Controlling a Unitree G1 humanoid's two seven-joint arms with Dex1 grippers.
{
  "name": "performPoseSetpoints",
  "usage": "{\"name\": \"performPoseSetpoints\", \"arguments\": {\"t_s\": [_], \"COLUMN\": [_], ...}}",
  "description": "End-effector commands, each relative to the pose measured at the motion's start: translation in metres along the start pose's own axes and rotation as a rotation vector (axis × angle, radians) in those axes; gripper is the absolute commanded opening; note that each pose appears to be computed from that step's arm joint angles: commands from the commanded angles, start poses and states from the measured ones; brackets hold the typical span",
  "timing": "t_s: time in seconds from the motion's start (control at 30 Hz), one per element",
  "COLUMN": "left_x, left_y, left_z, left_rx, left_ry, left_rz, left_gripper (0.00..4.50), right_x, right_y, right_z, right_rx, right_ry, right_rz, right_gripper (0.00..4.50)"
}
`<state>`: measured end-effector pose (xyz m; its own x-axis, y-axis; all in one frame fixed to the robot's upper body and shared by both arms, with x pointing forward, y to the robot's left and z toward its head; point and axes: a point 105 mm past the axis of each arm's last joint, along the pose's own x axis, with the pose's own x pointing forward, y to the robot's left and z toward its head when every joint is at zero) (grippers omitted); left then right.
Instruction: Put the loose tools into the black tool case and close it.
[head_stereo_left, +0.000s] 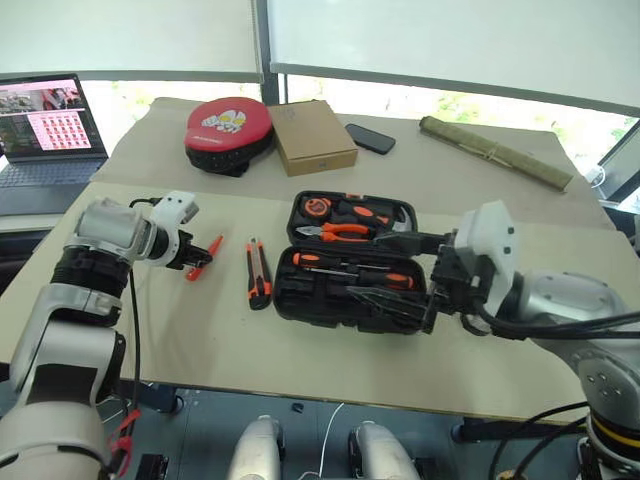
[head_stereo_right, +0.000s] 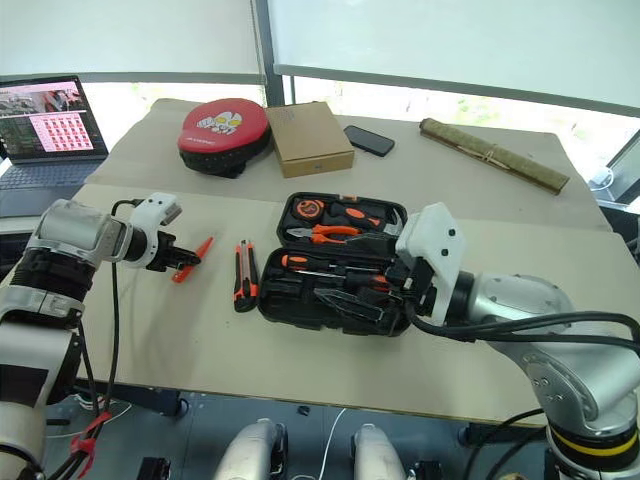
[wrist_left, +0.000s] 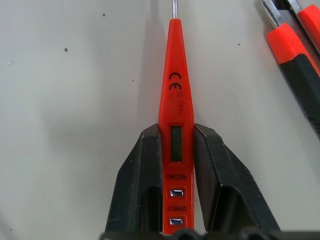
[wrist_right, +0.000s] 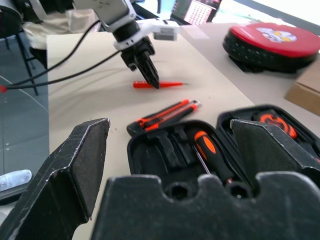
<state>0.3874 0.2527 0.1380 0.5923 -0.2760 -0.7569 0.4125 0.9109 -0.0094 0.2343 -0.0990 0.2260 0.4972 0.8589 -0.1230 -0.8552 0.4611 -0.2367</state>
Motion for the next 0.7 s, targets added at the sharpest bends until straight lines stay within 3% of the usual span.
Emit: {"name": "performPoseSetpoints", "arguments": {"t_s": [0.03, 0.17, 0.33, 0.57, 0.7], "left_x": [-0.039, -0.055, -0.04, -0.002, 0.013], "left_y": [-0.031, -0.084, -0.142, -0.168, -0.177], "left_z": [0.058, 0.073, 0.062, 0.043, 0.046], "left_rx": [0.422, 0.776, 1.07, 1.167, 1.185], "left_ry": [-0.237, -0.303, -0.208, -0.041, -0.034], "left_rz": [-0.171, -0.398, -0.632, -0.69, -0.668], "left_gripper": [0.42, 0.42, 0.42, 0.42, 0.42], "right_x": [-0.016, -0.027, -0.028, -0.026, -0.028], "right_y": [0.003, 0.006, 0.009, 0.01, 0.009], "right_z": [-0.001, -0.015, -0.026, -0.029, -0.03], "right_rx": [0.005, 0.061, 0.082, 0.084, 0.08], "right_ry": [0.021, 0.085, 0.112, 0.101, 0.094], "right_rz": [-0.026, -0.031, -0.052, -0.087, -0.111], "right_gripper": [4.5, 4.5, 4.5, 4.5, 4.5]}}
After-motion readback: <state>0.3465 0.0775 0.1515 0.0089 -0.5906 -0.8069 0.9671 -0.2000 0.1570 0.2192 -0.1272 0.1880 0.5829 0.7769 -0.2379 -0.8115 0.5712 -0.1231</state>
